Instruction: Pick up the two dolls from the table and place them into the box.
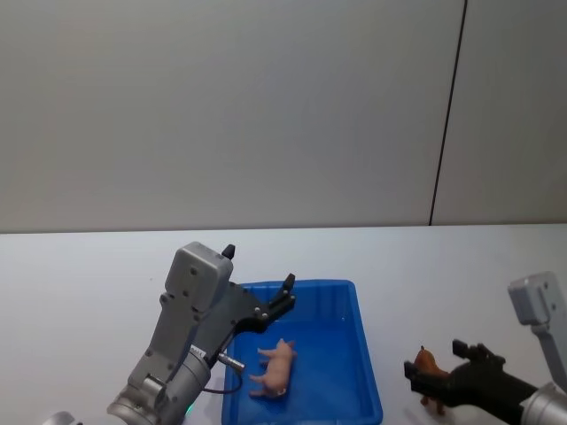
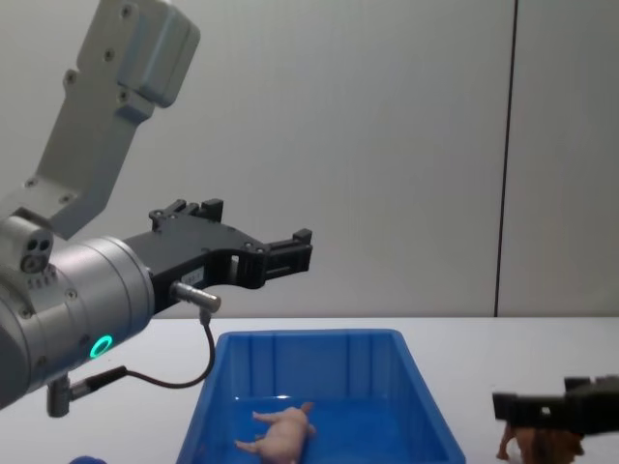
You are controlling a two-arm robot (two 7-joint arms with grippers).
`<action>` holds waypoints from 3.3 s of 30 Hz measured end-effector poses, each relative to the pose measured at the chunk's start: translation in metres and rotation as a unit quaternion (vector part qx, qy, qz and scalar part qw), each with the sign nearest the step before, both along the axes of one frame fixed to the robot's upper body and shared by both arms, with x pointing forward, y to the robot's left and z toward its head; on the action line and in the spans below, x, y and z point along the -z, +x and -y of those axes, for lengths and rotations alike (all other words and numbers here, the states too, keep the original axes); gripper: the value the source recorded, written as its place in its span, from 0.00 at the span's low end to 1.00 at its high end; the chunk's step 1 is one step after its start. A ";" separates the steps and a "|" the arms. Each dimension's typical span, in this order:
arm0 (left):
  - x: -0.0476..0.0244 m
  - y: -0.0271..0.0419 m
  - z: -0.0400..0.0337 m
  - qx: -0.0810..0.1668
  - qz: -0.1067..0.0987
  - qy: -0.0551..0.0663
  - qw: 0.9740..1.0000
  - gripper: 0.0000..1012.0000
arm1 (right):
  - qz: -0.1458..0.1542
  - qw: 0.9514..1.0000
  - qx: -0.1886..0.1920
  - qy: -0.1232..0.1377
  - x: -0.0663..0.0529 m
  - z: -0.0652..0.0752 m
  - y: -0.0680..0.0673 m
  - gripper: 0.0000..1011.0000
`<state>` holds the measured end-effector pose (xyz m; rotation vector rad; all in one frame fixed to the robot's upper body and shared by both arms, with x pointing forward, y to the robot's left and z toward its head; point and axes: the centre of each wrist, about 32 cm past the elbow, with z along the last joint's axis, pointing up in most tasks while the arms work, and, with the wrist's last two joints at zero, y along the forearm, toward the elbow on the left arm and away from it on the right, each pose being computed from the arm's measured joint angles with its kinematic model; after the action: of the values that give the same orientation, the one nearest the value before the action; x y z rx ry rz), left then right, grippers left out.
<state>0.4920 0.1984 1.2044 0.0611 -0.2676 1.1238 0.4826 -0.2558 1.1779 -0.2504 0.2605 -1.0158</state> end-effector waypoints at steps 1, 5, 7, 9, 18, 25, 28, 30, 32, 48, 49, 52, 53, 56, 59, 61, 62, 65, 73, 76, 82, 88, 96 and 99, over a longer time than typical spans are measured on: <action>0.0000 0.0000 0.0000 0.000 0.000 0.000 1.000 0.99 | -0.003 1.000 0.000 0.000 0.001 0.000 0.000 0.99; 0.0000 0.0000 0.0000 0.000 0.000 0.000 1.000 0.99 | -0.016 1.000 0.003 -0.002 0.007 0.001 -0.003 0.99; 0.0000 0.0000 0.0000 0.000 0.000 0.000 1.000 0.99 | -0.022 1.000 0.006 -0.004 0.011 0.001 -0.003 0.98; 0.0000 0.0000 0.0000 0.000 0.000 0.000 1.000 0.99 | -0.026 1.000 0.008 -0.005 0.013 0.001 -0.004 0.95; 0.0000 0.0000 0.0000 0.000 0.000 0.000 1.000 0.99 | -0.036 0.999 0.019 -0.007 0.021 0.001 -0.004 0.73; 0.0000 0.0000 0.0000 0.000 0.000 0.000 1.000 0.99 | -0.032 0.999 0.027 -0.008 0.024 0.000 -0.004 0.50; 0.0000 0.0000 0.0000 0.000 0.000 0.000 1.000 0.99 | -0.027 0.999 0.029 -0.009 0.024 0.000 -0.004 0.44; 0.0000 0.0000 0.0000 0.000 0.000 0.000 1.000 0.99 | -0.022 0.999 0.030 -0.011 0.023 0.000 -0.004 0.44; 0.0000 0.0000 0.0000 0.000 0.000 0.000 1.000 0.99 | -0.016 0.999 0.030 -0.011 0.022 0.000 -0.004 0.44; 0.0000 0.0000 0.0000 0.000 0.000 0.000 1.000 0.99 | 0.076 0.997 -0.015 0.005 -0.013 -0.015 0.012 0.44; 0.0000 0.0000 0.0000 0.000 0.000 0.000 1.000 0.99 | 0.079 0.997 -0.019 0.007 -0.016 -0.016 0.013 0.44; 0.0000 0.0000 0.0000 0.000 0.000 0.000 1.000 0.99 | 0.090 0.995 -0.035 0.015 -0.024 -0.022 0.018 0.44; 0.0000 0.0000 0.0000 0.000 0.000 0.000 1.000 0.99 | 0.092 0.995 -0.040 0.018 -0.026 -0.024 0.019 0.44; 0.0000 0.0000 0.0000 0.000 0.000 0.000 1.000 0.99 | 0.095 0.994 -0.053 0.023 -0.031 -0.029 0.023 0.44; 0.0000 0.0000 0.0000 0.000 0.000 0.000 1.000 0.99 | 0.094 0.993 -0.072 0.031 -0.037 -0.039 0.029 0.44; 0.0000 0.0000 0.0000 0.000 0.000 0.000 1.000 0.99 | 0.092 0.992 -0.078 0.033 -0.038 -0.043 0.031 0.44; 0.0000 0.0000 0.0000 0.000 0.000 0.000 1.000 0.99 | 0.088 0.992 -0.084 0.034 -0.039 -0.046 0.032 0.44; 0.0000 0.0000 0.0000 0.000 0.000 0.000 1.000 0.99 | 0.081 0.991 -0.096 0.037 -0.039 -0.054 0.035 0.44; 0.0000 0.0000 0.0000 0.000 0.000 0.000 1.000 0.99 | 0.063 0.991 -0.114 0.035 -0.035 -0.069 0.040 0.61; 0.0000 0.0000 0.0000 0.000 0.000 0.000 1.000 0.99 | 0.058 0.991 -0.117 0.033 -0.033 -0.072 0.040 0.70; 0.0000 0.0000 0.0000 0.000 0.000 0.000 1.000 0.99 | 0.057 0.991 -0.117 0.028 -0.030 -0.071 0.041 0.86; 0.0000 0.0000 0.0000 0.000 0.000 0.000 1.000 0.99 | 0.065 0.992 -0.104 0.022 -0.026 -0.061 0.039 0.99; 0.0000 0.0000 0.0000 0.000 0.000 0.000 1.000 0.99 | 0.078 0.994 -0.078 0.022 -0.023 -0.037 0.034 0.99; 0.0000 0.0000 0.0000 0.000 0.000 0.000 1.000 0.99 | 0.082 0.994 -0.068 0.022 -0.022 -0.028 0.032 0.99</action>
<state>0.4920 0.1984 1.2044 0.0611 -0.2676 1.1237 0.5147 -0.2280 1.1998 -0.1414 0.1139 -0.8897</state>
